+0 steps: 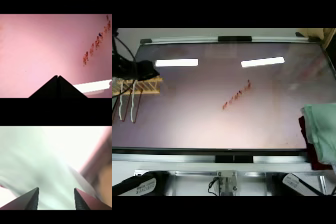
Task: Fold the shirts.
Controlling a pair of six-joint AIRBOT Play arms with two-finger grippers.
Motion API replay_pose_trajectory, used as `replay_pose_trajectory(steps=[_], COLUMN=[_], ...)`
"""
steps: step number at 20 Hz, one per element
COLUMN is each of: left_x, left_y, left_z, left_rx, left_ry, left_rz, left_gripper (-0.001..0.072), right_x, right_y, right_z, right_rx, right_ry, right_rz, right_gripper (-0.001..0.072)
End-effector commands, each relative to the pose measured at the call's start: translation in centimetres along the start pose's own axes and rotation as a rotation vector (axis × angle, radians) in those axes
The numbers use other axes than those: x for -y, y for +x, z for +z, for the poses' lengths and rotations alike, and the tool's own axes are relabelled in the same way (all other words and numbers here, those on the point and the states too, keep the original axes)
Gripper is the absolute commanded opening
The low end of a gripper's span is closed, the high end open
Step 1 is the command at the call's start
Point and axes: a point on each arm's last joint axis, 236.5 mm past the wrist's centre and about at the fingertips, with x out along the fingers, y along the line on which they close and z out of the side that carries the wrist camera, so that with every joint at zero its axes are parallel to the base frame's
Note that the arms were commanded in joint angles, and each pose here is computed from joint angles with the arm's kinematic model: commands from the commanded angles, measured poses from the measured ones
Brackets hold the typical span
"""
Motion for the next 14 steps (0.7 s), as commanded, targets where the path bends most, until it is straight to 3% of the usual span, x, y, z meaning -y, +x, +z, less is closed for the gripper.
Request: replay_pose_trajectory(steps=[1,3,4,5,9,14], left_x=[-3.5,-3.8,-3.4,-3.0,-1.2,-0.2], left_y=[1.5,3.4,4.6,5.5,5.8,6.6], left_z=[-1.5,-5.2,-6.8,-8.2,-12.4,-13.3], left_rx=[-0.118,-0.318,-0.399,-0.458,-0.528,-0.412], left_ry=[0.105,0.178,0.192,0.182,0.196,0.136], left_rz=[0.313,0.404,0.406,0.413,0.323,0.256], left_gripper=[0.0028,0.0036,0.0248,0.0699,0.072,0.072], right_x=[-15.5,-23.9,-27.3,-29.3,-29.8,-29.6], right_y=[-7.7,-7.5,-6.6,-5.6,-3.0,-1.4], right_z=[6.6,2.0,-1.9,-5.7,-17.8,-19.6], right_rx=[0.326,0.19,0.065,-0.062,-0.434,-0.403], right_ry=[-0.163,-0.308,-0.411,-0.496,-0.706,-0.639], right_rz=[0.347,0.476,0.502,0.509,0.5,0.507], right_gripper=[0.0553,0.0553,0.0553,0.0553,0.0554,0.0553])
